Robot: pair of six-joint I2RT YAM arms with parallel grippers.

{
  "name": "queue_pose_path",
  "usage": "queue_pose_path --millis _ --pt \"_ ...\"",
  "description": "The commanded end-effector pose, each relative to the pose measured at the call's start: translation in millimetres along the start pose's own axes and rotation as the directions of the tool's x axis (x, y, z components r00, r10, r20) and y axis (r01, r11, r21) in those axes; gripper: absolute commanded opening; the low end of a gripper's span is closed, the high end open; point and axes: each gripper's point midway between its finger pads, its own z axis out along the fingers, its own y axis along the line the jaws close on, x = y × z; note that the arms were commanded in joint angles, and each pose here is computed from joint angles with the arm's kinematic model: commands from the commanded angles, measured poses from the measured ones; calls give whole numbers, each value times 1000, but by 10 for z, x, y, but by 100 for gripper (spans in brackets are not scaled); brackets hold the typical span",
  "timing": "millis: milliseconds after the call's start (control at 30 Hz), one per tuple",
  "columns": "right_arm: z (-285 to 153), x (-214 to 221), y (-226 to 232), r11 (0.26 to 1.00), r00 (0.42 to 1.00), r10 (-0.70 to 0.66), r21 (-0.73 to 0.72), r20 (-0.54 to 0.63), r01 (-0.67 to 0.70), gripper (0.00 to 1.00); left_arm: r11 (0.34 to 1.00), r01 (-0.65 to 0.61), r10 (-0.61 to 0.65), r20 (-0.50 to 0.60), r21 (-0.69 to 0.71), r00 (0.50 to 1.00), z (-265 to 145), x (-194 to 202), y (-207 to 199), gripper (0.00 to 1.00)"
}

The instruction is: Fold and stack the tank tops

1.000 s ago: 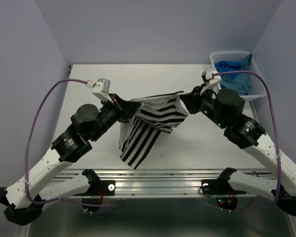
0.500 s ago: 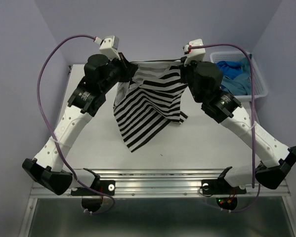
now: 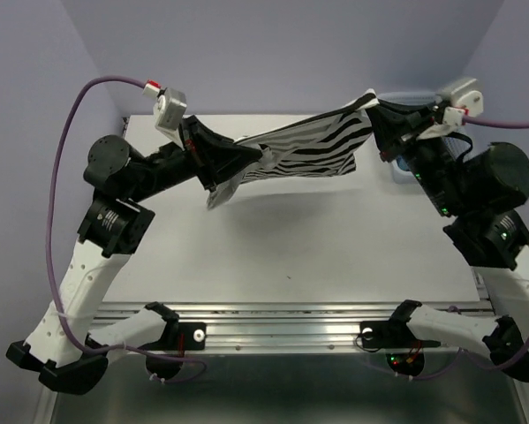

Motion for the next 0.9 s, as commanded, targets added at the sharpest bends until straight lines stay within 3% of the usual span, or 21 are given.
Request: queue_pose_path --millis 0,133,267,367,433,467,567,633,667,700,800,833,867 --pt "-439 -703 -194 1000 984 28 -19 178 -25 5 978 -88 66 122 191 990 -295 -384 -669 1" --pt "-579 -935 -138 996 971 46 -84 233 -27 5 980 -53 28 137 190 990 -285 -481 -708 1" --pt "-391 -825 -203 1000 982 9 -20 188 -6 5 987 27 -46 118 158 992 -129 -453 -521 0" --pt "-56 -485 -372 989 994 -59 137 90 46 5 993 112 -108 121 -28 987 74 -322 20 0" --pt "132 -214 -533 957 995 -101 273 13 93 5 951 178 -142 153 -254 978 148 -237 618 0" --pt "375 108 -465 948 989 -134 280 -69 148 6 908 242 -214 117 -343 970 248 27 1026 0" --pt "732 681 -550 929 968 -168 299 -188 219 5 830 379 -395 51 -409 917 287 545 1697 0" --pt "1063 1385 -775 935 954 -106 297 -281 192 6 745 478 -518 48 -466 854 205 1042 2328 0" --pt "1218 1634 -683 964 950 -95 211 -298 162 6 692 515 -571 53 -506 819 177 1326 2619 0" --pt "1422 2238 -641 973 919 -76 174 -386 154 7 671 529 -585 67 -520 808 102 1490 2830 0" --pt "1760 2940 -528 983 876 -101 89 -472 161 10 584 552 -657 53 -596 752 7 1930 3341 21" --pt "1812 3632 -400 989 809 -103 28 -579 146 10 570 521 -651 38 -636 758 -43 1996 3488 31" --pt "2024 3524 -387 993 832 -69 46 -551 113 18 495 481 -656 52 -723 753 -134 2076 3754 37"
